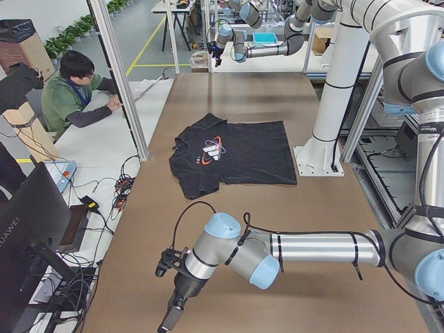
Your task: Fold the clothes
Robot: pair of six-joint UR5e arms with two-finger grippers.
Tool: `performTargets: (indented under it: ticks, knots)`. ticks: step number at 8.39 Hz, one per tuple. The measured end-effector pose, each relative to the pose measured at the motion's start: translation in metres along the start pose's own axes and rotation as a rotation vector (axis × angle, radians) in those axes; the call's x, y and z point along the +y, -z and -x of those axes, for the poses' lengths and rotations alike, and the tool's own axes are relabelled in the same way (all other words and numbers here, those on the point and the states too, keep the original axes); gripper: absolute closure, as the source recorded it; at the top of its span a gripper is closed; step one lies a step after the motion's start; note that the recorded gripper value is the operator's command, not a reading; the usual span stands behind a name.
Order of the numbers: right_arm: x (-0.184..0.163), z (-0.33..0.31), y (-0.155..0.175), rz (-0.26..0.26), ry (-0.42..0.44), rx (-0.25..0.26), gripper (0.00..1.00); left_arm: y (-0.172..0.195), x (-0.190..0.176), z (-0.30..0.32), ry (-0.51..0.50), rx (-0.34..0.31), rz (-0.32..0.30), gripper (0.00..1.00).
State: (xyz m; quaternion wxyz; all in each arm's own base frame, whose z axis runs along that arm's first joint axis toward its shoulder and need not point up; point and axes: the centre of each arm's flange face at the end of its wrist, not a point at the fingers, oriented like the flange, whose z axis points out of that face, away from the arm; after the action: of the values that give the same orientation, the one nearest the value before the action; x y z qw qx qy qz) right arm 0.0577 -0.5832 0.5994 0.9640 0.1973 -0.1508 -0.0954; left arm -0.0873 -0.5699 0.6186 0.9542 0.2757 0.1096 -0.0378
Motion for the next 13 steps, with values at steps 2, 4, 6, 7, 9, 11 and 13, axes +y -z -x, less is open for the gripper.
performTargets:
  ticks: [2,4,6,7,9,11,13]
  knots:
    - [-0.012,0.014,-0.001,-0.008,-0.019,-0.009,0.05,0.006,-0.025,-0.022,0.010,0.083,-0.020,0.00]
    - [-0.033,0.048,-0.008,-0.011,-0.015,-0.032,0.05,0.018,-0.071,-0.088,0.050,0.218,-0.046,0.00]
    - [-0.055,0.080,-0.016,-0.042,-0.041,-0.056,0.05,0.037,-0.113,-0.177,0.122,0.336,-0.062,0.00]
    - [-0.064,0.098,-0.026,-0.072,-0.055,-0.078,0.05,0.050,-0.129,-0.219,0.155,0.397,-0.068,0.00]
    - [-0.076,0.150,-0.044,-0.136,-0.130,-0.146,0.05,0.072,-0.146,-0.300,0.226,0.514,-0.067,0.00]
    - [-0.084,0.197,-0.046,-0.183,-0.198,-0.220,0.05,0.081,-0.149,-0.369,0.272,0.587,-0.052,0.00]
    - [-0.087,0.249,-0.044,-0.216,-0.260,-0.305,0.05,0.089,-0.144,-0.417,0.315,0.618,-0.065,0.00]
